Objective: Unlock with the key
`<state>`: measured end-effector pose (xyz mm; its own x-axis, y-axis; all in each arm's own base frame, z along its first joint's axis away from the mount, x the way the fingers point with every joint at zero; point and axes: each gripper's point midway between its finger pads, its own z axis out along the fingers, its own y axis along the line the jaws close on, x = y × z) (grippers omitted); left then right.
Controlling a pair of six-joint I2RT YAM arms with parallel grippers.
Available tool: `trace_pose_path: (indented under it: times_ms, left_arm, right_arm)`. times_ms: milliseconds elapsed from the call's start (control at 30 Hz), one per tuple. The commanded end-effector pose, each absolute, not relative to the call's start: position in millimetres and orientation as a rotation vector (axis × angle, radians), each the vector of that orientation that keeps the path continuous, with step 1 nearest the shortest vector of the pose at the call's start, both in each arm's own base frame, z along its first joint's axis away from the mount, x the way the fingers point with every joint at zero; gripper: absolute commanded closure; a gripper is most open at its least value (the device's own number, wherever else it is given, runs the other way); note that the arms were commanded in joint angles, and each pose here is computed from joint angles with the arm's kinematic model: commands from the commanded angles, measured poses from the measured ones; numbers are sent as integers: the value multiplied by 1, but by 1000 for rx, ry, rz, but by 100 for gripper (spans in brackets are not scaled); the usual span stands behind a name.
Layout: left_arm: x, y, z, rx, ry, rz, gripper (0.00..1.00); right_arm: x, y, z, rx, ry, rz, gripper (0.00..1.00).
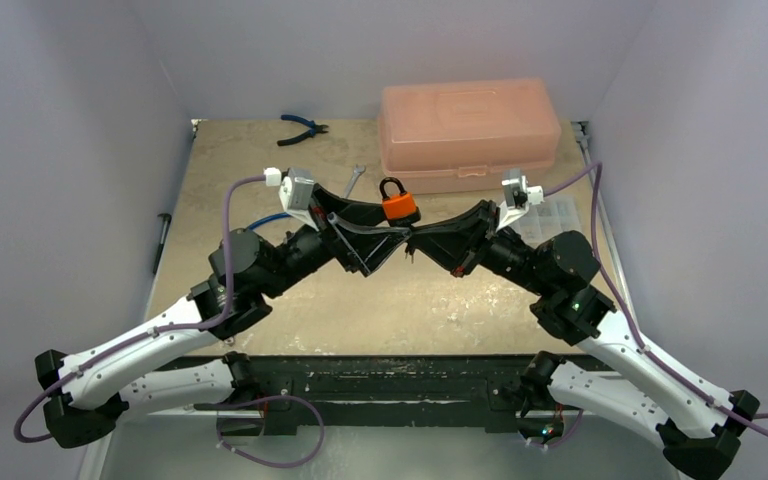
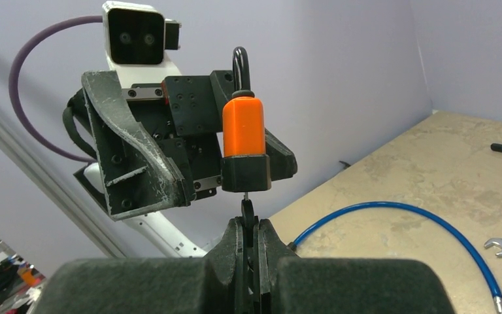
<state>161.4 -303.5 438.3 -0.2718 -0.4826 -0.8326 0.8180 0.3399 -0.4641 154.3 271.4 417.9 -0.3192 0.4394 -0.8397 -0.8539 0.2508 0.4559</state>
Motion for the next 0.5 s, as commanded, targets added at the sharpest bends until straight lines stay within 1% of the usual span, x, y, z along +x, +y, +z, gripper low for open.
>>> trace_pose_path:
  times_ms: [0,200,300,400,467]
  left_arm:
    - [149,-302,474,376,1203,-1358,34]
    - [148,-306,476,391,1196,-1369,39]
    - [147,-308,475,398,1193,-1376,44]
    - [146,-308,477,398,1183,-1381,53]
    - [145,-309,477,408,1179,-1387,65]
  right_arm:
    - [131,262,463,-482,1170,1443,100]
    - [123,266,462,-542,1156,1470,100]
    - [121,267,462,-558,1156,1475,100]
    - [120,269,461,-575,1158,1480,100]
    - [118,269,461,-581,1152,1492,100]
